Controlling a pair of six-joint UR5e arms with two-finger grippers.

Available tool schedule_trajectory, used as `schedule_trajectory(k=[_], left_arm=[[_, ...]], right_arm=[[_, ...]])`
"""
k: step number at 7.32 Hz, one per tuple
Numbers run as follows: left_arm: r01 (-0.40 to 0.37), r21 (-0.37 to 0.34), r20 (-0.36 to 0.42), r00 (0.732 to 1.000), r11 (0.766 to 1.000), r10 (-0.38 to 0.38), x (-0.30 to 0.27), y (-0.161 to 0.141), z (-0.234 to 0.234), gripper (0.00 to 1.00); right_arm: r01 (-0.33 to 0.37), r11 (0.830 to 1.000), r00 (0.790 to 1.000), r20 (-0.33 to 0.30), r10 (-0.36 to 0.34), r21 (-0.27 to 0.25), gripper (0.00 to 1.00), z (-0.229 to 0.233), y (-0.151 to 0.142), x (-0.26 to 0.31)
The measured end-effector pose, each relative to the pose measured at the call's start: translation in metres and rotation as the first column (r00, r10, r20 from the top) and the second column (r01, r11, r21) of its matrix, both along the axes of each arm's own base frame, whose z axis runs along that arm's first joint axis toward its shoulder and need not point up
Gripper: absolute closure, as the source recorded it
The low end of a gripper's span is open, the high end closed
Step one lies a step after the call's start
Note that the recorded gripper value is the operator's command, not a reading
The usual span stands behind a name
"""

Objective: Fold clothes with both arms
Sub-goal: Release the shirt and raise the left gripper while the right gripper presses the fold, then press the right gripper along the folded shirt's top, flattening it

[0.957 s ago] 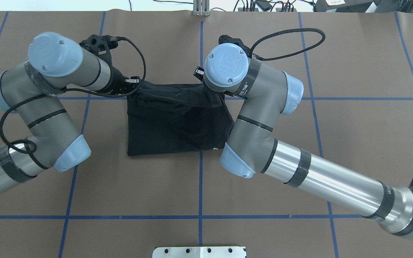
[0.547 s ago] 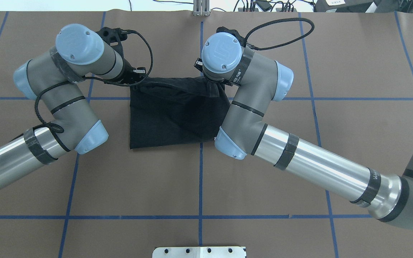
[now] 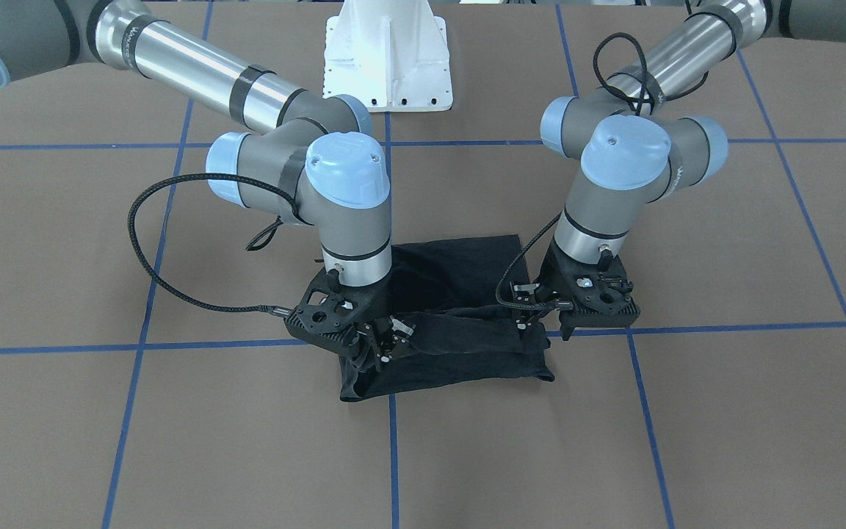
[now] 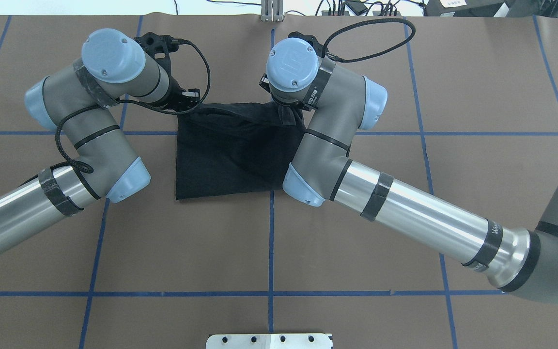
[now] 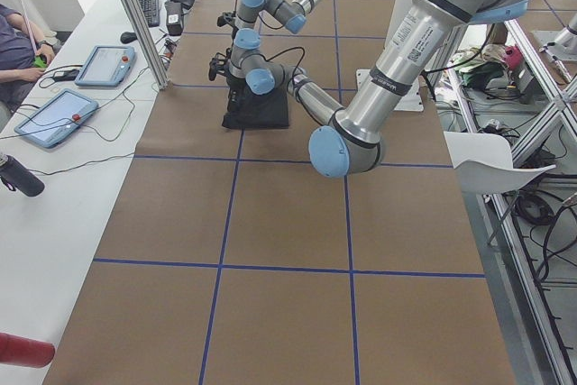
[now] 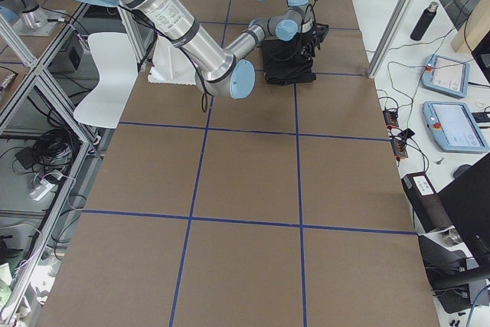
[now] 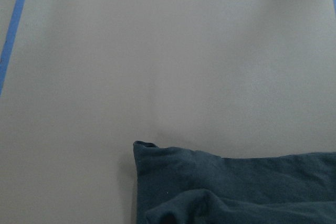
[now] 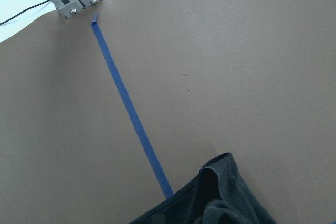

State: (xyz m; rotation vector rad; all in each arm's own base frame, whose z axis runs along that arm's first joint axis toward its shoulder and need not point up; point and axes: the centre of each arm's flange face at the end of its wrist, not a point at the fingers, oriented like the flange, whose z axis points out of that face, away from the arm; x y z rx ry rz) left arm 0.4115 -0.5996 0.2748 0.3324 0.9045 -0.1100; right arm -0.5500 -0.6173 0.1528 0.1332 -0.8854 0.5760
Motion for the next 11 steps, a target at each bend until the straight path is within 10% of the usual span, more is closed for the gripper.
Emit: schedule_trajectory(k=[4,5,6,11], left_arm=[[-0.136,0.098,0.022,0.991,0.986,0.134,-0.062,0.002,0.028,0.0],[-0.14,0.101,0.026,0.99,0.985,0.139,-0.065,0.003,0.031,0.0],[-0.142,0.1,0.027,0.99,0.985,0.14,-0.065,0.003,0.033,0.0],[-0.157,0.096,0.009,0.988,0.983,0.157,-0.077,0.014,0.037,0.0]], right_arm=[[0.126,0.991,0.988,0.091,-0.128,0.033,0.01,-0.049,0.052,-0.004],[0.136,0.989,0.988,0.061,-0.14,0.059,0.67,-0.047,0.085,-0.034],[0.136,0.986,0.99,0.017,-0.138,0.094,1.0,-0.041,0.117,-0.068],[0.129,0.969,0.987,-0.121,-0.105,0.213,1.0,-0.032,0.12,-0.11]])
